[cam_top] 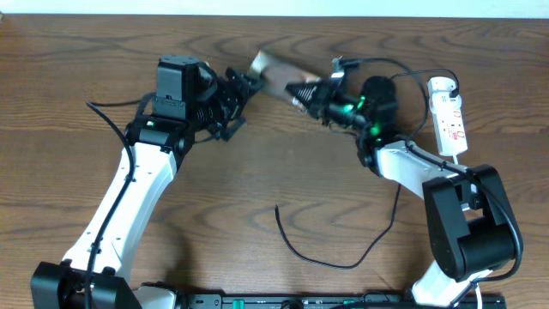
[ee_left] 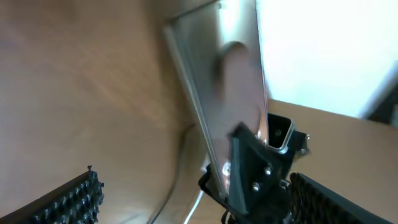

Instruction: Plug charger to phone and switch on socket

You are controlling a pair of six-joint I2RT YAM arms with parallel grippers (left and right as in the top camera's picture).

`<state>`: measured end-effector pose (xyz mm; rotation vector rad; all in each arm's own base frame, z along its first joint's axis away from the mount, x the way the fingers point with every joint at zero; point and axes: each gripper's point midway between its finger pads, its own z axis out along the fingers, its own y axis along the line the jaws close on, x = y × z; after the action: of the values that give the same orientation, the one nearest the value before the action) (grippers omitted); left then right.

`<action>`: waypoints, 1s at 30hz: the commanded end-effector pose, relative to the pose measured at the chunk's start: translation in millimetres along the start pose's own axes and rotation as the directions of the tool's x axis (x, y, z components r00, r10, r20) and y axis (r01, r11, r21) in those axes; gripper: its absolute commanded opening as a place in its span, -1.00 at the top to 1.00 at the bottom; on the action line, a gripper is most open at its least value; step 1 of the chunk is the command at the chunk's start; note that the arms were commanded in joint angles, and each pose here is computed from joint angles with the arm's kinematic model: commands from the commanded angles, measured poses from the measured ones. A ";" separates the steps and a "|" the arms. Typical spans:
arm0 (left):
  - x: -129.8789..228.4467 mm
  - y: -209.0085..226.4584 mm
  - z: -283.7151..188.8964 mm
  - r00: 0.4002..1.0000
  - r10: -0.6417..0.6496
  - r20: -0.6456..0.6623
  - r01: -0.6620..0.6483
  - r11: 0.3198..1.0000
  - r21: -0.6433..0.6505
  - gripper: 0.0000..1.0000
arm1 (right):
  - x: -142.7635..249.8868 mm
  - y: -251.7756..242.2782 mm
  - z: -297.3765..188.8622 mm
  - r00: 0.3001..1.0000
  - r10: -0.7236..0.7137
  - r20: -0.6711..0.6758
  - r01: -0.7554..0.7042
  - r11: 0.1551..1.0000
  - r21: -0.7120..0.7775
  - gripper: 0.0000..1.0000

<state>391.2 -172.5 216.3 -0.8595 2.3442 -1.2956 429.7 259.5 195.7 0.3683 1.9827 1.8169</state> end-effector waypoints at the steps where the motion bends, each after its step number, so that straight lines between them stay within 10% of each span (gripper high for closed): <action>1: 0.3 -13.6 -2.3 0.999 0.034 0.000 -0.034 0.996 0.088 -0.86 | -10.1 39.7 -4.3 0.989 0.147 0.000 -0.146 0.981 -0.127 0.98; 18: -0.9 -52.5 -13.3 0.993 0.066 0.094 -0.106 0.845 0.525 -0.85 | -4.0 56.4 -7.0 0.983 0.174 -0.051 -0.180 0.967 -0.180 0.97; 30: -8.8 -49.8 -19.6 0.984 0.045 0.173 -0.136 0.816 0.561 -0.85 | 35.5 68.5 12.2 0.980 0.141 -0.143 -0.168 0.966 -0.198 0.98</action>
<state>402.0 -179.5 251.9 -0.6242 1.7597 -1.7012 410.9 276.9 245.5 0.4340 1.8685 2.1366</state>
